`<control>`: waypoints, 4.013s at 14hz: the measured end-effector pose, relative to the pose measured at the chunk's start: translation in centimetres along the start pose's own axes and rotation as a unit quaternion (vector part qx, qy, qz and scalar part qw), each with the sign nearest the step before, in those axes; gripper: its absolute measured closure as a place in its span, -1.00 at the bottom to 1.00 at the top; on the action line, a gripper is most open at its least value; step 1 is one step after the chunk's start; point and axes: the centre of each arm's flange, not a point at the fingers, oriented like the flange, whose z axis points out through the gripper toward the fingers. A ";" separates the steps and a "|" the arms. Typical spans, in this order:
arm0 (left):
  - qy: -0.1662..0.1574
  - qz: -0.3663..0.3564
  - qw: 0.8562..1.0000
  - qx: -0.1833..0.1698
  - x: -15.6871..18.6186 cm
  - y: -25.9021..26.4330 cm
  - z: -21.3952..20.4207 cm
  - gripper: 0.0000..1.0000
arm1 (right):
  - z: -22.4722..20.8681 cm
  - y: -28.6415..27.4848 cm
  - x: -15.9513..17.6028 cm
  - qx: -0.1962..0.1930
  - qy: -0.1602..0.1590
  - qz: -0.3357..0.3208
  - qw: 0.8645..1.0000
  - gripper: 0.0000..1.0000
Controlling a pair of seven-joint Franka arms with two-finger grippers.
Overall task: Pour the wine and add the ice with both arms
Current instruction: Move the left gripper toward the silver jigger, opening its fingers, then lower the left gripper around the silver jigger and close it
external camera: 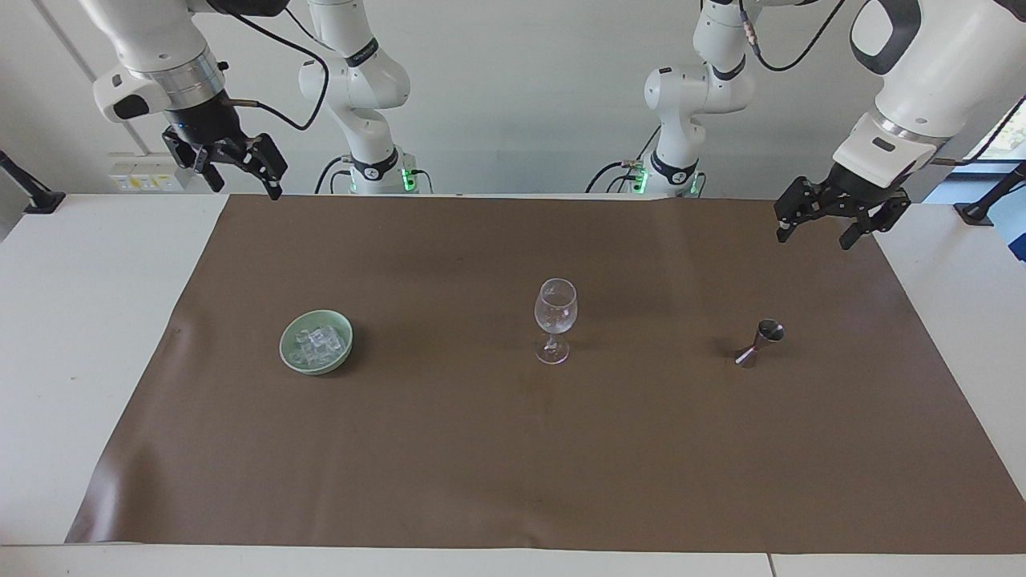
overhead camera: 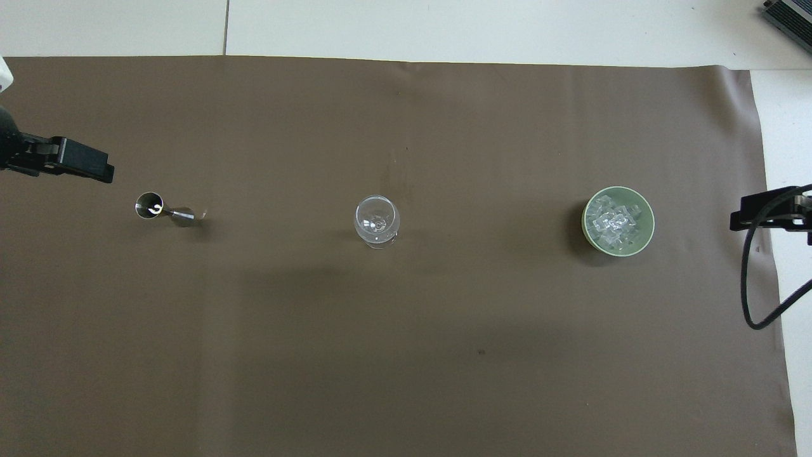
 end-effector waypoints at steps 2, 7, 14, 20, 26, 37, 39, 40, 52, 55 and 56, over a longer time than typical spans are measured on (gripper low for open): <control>-0.004 -0.007 1.000 -0.004 0.3 0.0 0.6 -1.00 | 0.0 0.0 0.0 0.000 0.000 0.000 1.000 -1.00; -0.021 -0.095 0.995 -0.025 1.6 -1.2 3.3 -1.00 | 0.0 0.0 0.0 0.000 0.000 0.000 1.000 -1.00; -0.051 -0.275 0.956 -0.086 2.8 -5.6 7.0 -1.00 | 0.0 0.0 0.0 0.000 0.000 0.000 1.000 -1.00; -0.091 -0.445 0.876 -0.164 3.1 -9.8 9.2 -1.00 | 0.0 0.0 0.0 0.000 0.000 0.000 1.000 -1.00; -0.155 -0.589 0.762 -0.219 3.3 -16.0 14.4 -1.00 | 0.0 0.0 0.0 0.000 0.000 0.000 1.000 -1.00; -0.195 -0.688 0.645 -0.269 2.8 -21.2 19.7 -1.00 | 0.0 0.0 0.0 0.000 0.000 0.000 1.000 -1.00; -0.195 -0.693 0.640 -0.268 2.7 -21.4 20.2 -1.00 | 0.0 0.0 0.0 0.000 0.000 0.000 1.000 -1.00; -0.199 -0.698 0.632 -0.271 2.6 -21.8 20.7 -1.00 | 0.0 0.0 0.0 0.000 0.000 0.000 1.000 -1.00; -0.299 -0.723 0.501 -0.370 -5.4 -25.8 35.8 -1.00 | 0.0 0.0 0.0 0.000 0.000 0.000 1.000 -1.00; -0.288 -0.708 0.509 -0.397 -7.5 -24.7 37.2 -1.00 | 0.0 0.0 0.0 0.000 0.000 0.000 1.000 -1.00; -0.287 -0.706 0.505 -0.405 -8.1 -24.4 37.5 -1.00 | 0.0 0.0 0.0 0.000 0.000 0.000 1.000 -1.00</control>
